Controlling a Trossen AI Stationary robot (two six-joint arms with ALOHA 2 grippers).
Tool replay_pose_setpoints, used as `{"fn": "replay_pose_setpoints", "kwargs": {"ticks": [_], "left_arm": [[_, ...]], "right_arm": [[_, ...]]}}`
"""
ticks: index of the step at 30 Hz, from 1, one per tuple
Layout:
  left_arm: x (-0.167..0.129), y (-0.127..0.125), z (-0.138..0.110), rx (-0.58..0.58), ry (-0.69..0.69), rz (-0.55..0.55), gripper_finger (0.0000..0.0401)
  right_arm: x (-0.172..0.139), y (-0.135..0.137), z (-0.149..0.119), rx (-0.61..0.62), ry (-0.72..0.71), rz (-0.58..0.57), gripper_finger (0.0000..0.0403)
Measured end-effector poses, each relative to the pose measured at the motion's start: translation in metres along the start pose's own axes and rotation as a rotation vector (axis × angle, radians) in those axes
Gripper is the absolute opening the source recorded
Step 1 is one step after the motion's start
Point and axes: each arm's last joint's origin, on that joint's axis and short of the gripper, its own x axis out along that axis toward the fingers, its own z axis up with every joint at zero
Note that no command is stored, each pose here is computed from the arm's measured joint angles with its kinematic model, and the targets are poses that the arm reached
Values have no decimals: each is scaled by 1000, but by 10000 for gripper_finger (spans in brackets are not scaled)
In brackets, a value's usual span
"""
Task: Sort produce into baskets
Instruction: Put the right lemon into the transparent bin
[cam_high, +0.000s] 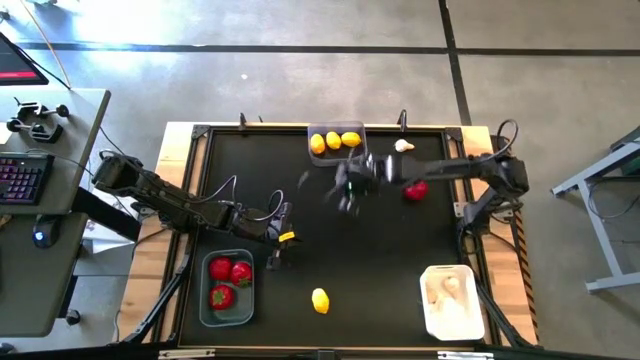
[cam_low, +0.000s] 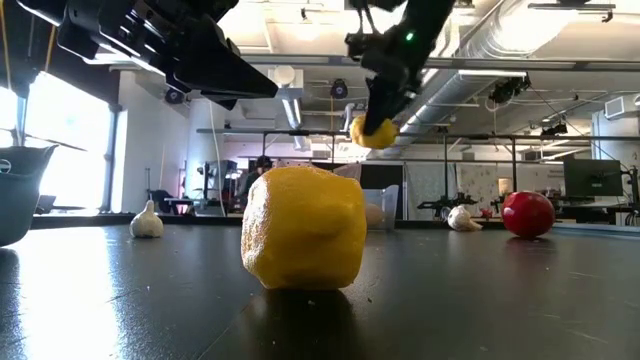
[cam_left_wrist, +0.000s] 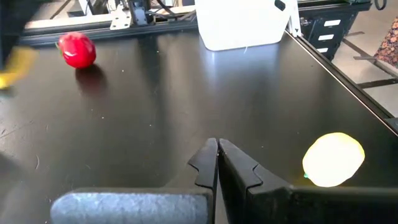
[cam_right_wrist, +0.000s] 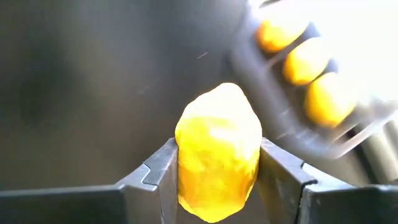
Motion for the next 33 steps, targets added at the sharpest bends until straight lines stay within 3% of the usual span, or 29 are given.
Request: {"fn": "replay_pose_setpoints", "kwargs": {"ticks": [7, 14, 23, 33], "left_arm": [[0, 0, 0, 0, 0, 0, 0], [0, 0, 0, 0, 0, 0, 0], [0, 0, 0, 0, -1, 0, 0], [0, 0, 0, 0, 0, -1, 0]], "right_arm": [[21, -63, 21, -182, -82, -96, 155], [60, -102, 31, -357, -103, -140, 155], [112, -125, 19, -360, -3, -81, 154], [131, -136, 11, -361, 29, -9, 155]]}}
